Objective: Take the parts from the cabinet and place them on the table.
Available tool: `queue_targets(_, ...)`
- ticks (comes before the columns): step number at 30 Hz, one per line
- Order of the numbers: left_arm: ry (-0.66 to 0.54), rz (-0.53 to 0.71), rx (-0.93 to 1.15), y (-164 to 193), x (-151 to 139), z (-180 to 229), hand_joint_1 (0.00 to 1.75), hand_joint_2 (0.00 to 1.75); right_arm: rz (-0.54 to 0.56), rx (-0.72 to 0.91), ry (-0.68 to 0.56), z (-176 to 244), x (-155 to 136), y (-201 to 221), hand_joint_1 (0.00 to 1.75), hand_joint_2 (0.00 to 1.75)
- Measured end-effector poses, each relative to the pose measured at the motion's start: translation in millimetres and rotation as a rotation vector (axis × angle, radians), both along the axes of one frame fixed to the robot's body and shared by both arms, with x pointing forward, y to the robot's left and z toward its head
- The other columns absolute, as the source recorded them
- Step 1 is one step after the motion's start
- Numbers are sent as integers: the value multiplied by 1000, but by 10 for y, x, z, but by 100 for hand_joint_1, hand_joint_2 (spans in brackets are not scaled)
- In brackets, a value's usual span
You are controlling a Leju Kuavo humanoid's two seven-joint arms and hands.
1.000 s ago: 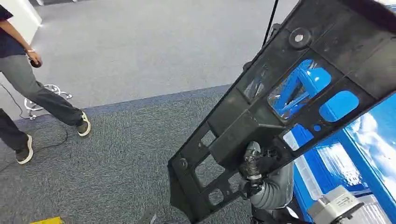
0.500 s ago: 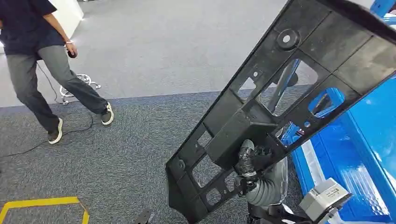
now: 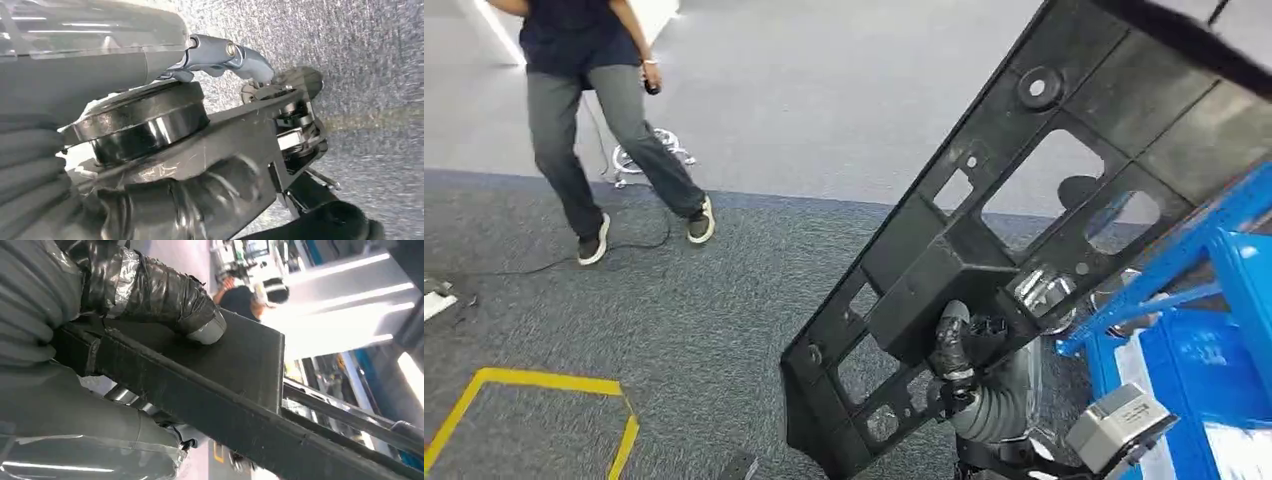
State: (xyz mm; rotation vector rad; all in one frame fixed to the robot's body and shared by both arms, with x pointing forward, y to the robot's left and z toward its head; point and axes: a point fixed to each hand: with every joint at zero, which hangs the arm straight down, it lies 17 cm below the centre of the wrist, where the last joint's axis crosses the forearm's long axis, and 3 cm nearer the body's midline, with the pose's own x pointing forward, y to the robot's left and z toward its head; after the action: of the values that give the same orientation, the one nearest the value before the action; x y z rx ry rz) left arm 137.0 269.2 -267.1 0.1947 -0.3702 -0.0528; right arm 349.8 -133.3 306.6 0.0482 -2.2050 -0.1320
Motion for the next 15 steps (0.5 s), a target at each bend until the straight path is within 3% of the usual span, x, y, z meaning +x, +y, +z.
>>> queue_targets(15,-9,-9,4,10,82,17,0,175,88,135,36,-26,61,-4,175,175)
